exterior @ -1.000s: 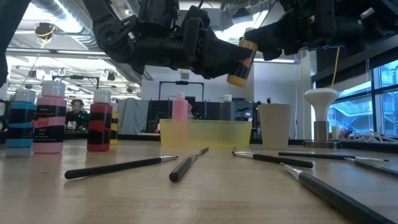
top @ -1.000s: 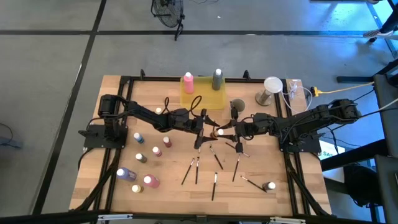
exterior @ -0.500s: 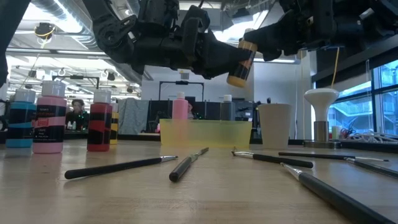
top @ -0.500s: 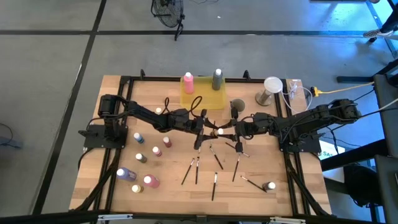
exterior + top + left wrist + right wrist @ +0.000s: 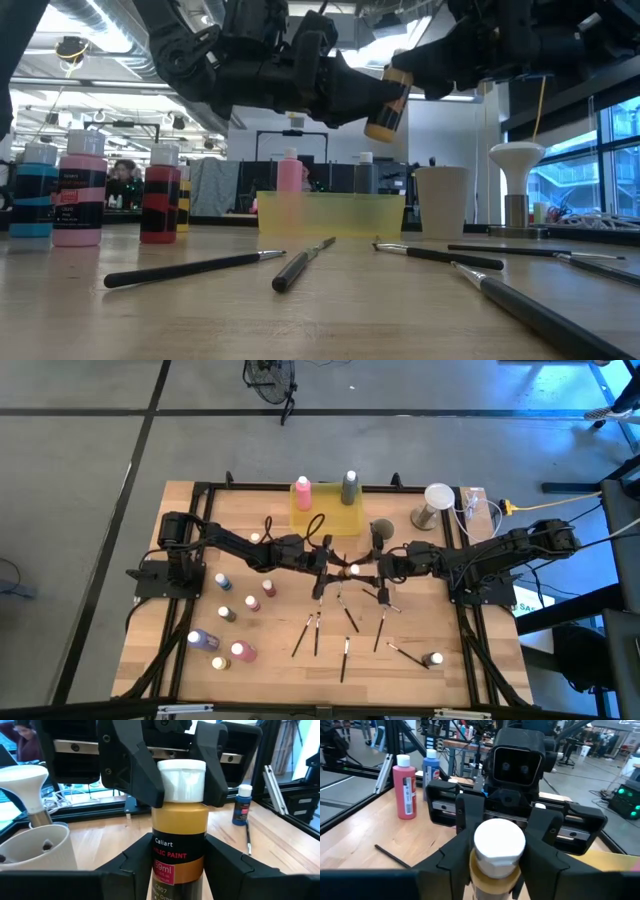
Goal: Pick & Place Paint Supplies
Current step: Put the small yellow paint bottle into the yellow bin
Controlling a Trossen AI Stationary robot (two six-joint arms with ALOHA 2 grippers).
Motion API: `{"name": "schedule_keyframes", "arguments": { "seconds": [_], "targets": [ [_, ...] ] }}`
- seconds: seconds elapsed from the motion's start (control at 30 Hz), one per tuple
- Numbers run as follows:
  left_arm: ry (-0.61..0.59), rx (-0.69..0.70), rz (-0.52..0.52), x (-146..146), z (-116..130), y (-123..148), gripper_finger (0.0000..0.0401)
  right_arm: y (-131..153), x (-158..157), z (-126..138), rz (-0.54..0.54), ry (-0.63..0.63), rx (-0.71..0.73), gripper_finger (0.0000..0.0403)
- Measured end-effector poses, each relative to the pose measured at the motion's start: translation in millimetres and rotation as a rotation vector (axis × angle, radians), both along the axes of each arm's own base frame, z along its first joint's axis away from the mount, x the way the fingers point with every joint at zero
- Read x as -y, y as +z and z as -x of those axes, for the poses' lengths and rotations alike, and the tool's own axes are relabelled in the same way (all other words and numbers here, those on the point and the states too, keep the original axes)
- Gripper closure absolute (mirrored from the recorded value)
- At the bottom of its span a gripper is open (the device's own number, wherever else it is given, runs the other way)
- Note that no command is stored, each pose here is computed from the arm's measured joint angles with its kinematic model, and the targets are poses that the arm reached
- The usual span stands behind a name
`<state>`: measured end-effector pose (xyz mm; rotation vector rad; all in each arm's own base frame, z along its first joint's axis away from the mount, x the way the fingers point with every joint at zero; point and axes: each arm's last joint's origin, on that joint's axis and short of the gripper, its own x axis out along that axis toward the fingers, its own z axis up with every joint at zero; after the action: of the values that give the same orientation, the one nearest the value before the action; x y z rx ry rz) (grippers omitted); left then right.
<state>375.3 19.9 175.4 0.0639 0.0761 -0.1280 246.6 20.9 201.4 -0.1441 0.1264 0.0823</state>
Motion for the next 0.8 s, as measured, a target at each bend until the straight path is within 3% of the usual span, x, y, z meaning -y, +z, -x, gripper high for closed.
{"name": "schedule_keyframes", "arguments": {
  "seconds": [0.2, 0.33, 0.6, 0.8],
  "targets": [
    [0.016, 0.007, 0.009, -1, 0, 1, 0.0254, 3, 3, 0, 0.010, -0.109, 0.034, 0.0229],
    [0.095, 0.000, 0.030, -5, 0, 0, 0.0255, 8, 4, 1, 0.011, -0.169, 0.069, 0.0225],
    [0.254, -0.023, 0.106, -36, 3, -2, 0.0255, 27, -10, 9, 0.013, -0.158, 0.187, 0.0224],
    [0.359, -0.021, 0.119, -70, 10, -2, 0.0255, 29, -24, 14, 0.007, -0.089, 0.190, 0.0224]
  ]
}}
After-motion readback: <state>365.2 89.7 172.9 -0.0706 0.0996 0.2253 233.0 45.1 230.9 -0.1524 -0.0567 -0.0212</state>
